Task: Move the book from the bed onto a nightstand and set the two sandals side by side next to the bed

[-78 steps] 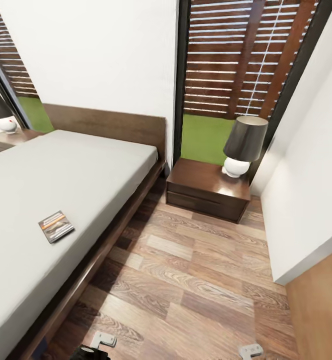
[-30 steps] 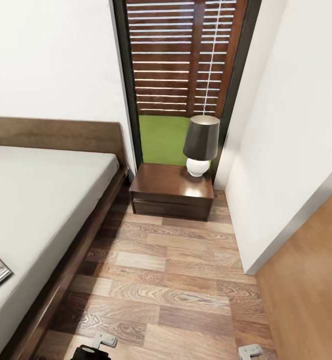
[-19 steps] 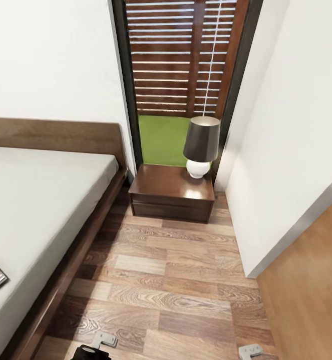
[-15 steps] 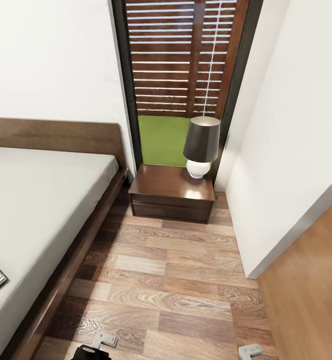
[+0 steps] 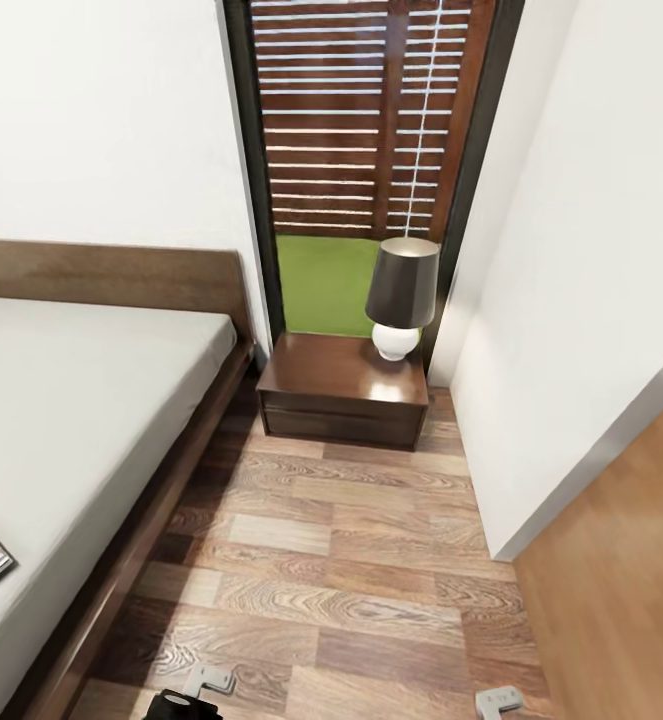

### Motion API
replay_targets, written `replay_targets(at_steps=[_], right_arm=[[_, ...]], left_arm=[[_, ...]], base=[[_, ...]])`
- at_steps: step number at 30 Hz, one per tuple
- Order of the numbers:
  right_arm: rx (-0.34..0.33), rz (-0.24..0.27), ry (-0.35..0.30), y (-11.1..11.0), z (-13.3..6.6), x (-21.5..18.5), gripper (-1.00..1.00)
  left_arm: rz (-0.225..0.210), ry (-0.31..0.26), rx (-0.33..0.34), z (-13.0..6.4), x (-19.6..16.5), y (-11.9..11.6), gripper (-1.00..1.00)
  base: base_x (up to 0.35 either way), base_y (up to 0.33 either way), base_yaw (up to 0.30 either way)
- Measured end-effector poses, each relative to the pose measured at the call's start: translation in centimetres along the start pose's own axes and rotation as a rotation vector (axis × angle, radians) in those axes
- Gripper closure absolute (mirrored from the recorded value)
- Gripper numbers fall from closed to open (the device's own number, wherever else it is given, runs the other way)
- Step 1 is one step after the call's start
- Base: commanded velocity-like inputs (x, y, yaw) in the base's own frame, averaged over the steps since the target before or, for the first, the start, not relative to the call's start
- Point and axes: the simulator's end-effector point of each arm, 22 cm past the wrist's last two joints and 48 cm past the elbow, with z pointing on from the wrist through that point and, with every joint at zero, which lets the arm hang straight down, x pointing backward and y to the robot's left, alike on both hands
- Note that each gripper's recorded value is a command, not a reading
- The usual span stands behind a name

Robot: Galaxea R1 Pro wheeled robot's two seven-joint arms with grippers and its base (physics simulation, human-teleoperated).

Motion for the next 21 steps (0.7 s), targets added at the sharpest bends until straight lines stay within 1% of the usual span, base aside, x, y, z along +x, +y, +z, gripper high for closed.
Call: replay_targets(at_steps=[21], right_arm=[[0.003, -0.003, -0.032, -0.1, -0.6, -1.3, -1.00]], left_arm=[[-0.006, -0.032, -0.007, -0.8, -1.3, 0.4, -1.00]], base=[[0.000, 0.000, 0.000]])
